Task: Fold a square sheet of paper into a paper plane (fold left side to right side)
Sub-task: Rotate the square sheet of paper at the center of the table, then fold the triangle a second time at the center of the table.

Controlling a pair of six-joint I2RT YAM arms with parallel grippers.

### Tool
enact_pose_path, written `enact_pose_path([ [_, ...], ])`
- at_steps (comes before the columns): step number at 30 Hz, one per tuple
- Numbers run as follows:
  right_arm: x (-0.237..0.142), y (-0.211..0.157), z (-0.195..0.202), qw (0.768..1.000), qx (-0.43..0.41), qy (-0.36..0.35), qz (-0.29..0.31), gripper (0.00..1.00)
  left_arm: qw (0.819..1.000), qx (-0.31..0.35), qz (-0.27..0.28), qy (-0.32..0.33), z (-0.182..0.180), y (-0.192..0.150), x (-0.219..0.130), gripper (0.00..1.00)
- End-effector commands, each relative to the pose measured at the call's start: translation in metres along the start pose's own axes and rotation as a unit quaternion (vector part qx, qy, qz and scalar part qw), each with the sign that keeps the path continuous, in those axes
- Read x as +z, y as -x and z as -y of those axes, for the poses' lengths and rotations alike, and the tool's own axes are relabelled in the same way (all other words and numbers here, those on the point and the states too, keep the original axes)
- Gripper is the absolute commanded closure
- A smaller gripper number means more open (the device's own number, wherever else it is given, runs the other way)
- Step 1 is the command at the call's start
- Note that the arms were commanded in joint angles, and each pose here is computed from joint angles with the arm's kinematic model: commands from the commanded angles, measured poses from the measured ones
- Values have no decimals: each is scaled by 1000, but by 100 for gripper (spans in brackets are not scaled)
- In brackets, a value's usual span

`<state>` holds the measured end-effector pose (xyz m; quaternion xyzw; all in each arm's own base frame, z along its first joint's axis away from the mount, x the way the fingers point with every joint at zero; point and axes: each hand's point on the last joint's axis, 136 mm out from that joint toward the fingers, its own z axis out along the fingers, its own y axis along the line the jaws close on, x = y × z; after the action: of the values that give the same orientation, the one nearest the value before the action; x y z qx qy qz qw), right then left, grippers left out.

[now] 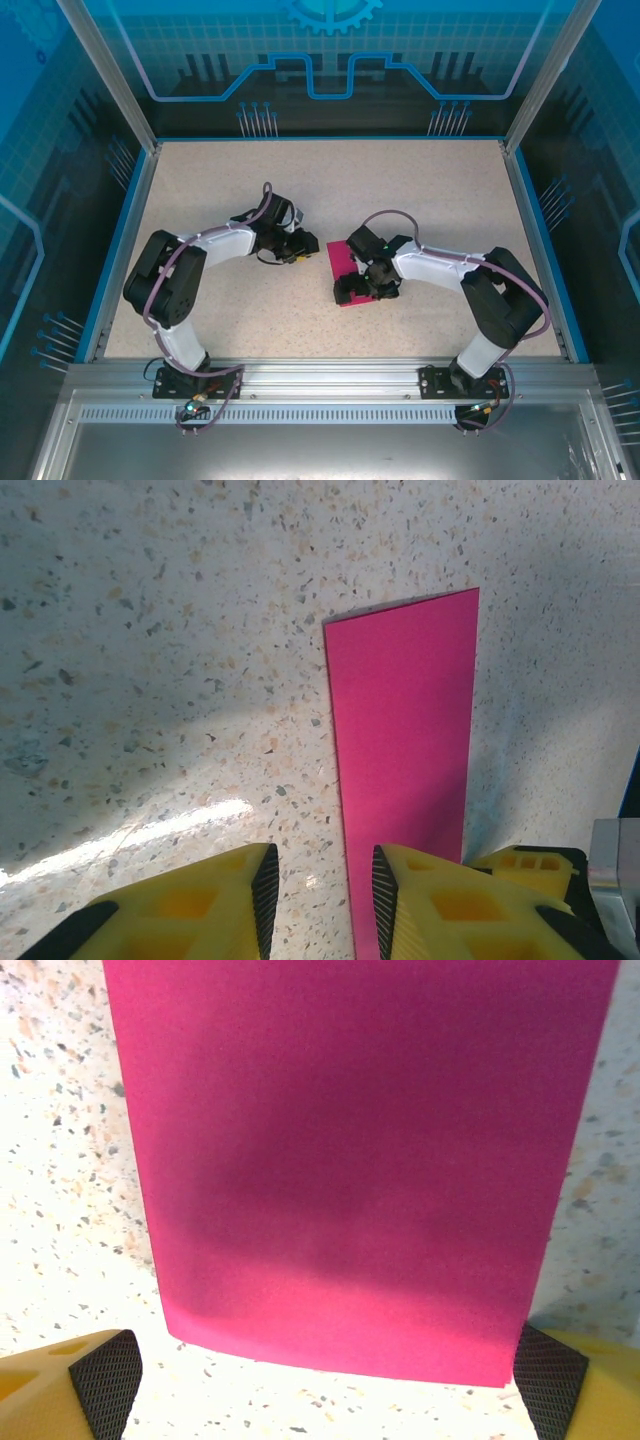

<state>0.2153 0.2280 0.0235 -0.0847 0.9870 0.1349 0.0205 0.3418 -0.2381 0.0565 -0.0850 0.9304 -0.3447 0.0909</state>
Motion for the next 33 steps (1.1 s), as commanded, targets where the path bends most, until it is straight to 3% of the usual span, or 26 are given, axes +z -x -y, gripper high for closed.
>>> enact_pose_path([
  [1, 9, -12, -29, 998, 0, 62, -28, 1, 1000, 17, -3, -10, 7, -6, -9, 66],
  [10, 4, -7, -27, 998, -7, 55, -18, 1, 1000, 21, -10, -20, 14, -8, -10, 66],
  [16, -30, 12, -6, 997, -9, 62, 43, 1, 997, 44, -49, -48, 39, -26, -1, 69],
  [21, -44, 22, 23, 988, 41, 121, 82, 1, 994, 52, -81, -56, 53, -50, 18, 69],
  [26, -49, 32, 40, 976, 89, 172, 102, 6, 993, 48, -97, -49, 52, -63, 36, 71],
  [33, -50, 33, 49, 976, 95, 168, 102, 11, 995, 39, -91, -17, 38, -63, 43, 72],
])
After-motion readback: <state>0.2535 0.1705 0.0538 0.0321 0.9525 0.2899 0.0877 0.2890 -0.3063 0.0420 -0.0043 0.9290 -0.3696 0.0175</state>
